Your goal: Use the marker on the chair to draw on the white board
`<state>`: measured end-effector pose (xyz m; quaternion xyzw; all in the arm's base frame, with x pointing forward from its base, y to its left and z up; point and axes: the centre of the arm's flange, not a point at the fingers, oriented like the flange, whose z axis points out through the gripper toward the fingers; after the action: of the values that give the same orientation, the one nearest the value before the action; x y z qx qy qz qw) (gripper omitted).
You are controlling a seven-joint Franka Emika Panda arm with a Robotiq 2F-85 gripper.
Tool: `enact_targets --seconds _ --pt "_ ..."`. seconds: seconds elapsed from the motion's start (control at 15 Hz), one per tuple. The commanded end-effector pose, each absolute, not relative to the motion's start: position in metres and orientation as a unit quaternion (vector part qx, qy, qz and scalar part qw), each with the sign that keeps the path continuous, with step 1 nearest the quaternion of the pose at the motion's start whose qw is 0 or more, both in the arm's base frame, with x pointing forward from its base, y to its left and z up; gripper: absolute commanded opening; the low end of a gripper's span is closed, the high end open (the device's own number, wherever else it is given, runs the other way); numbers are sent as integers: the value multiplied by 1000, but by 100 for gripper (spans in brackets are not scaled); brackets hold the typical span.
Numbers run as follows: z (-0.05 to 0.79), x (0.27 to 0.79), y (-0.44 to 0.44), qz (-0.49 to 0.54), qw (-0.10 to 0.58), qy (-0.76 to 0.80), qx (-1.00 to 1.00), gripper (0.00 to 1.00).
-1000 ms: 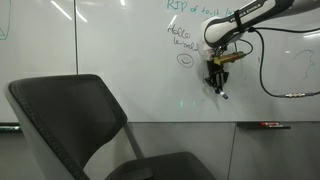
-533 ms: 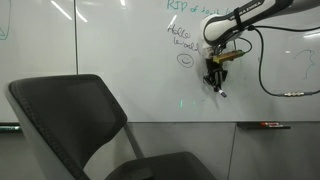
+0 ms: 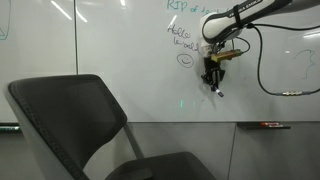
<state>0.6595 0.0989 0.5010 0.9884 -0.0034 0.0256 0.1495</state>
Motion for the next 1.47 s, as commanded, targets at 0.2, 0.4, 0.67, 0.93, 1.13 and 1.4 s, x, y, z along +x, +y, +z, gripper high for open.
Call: enact_targets --seconds 0.2,0.4,0.67,0.93,1.13,1.4 --pt "473 605 171 -17 82 74 994 6" --pt "442 578 200 -48 61 97 992 6" --pt "392 555 220 -92 52 111 988 6" --pt "338 539 233 -130 44 114 984 6" --pt "304 525 239 -155 29 115 981 6" --pt "271 516 252 -162 4 124 979 6"
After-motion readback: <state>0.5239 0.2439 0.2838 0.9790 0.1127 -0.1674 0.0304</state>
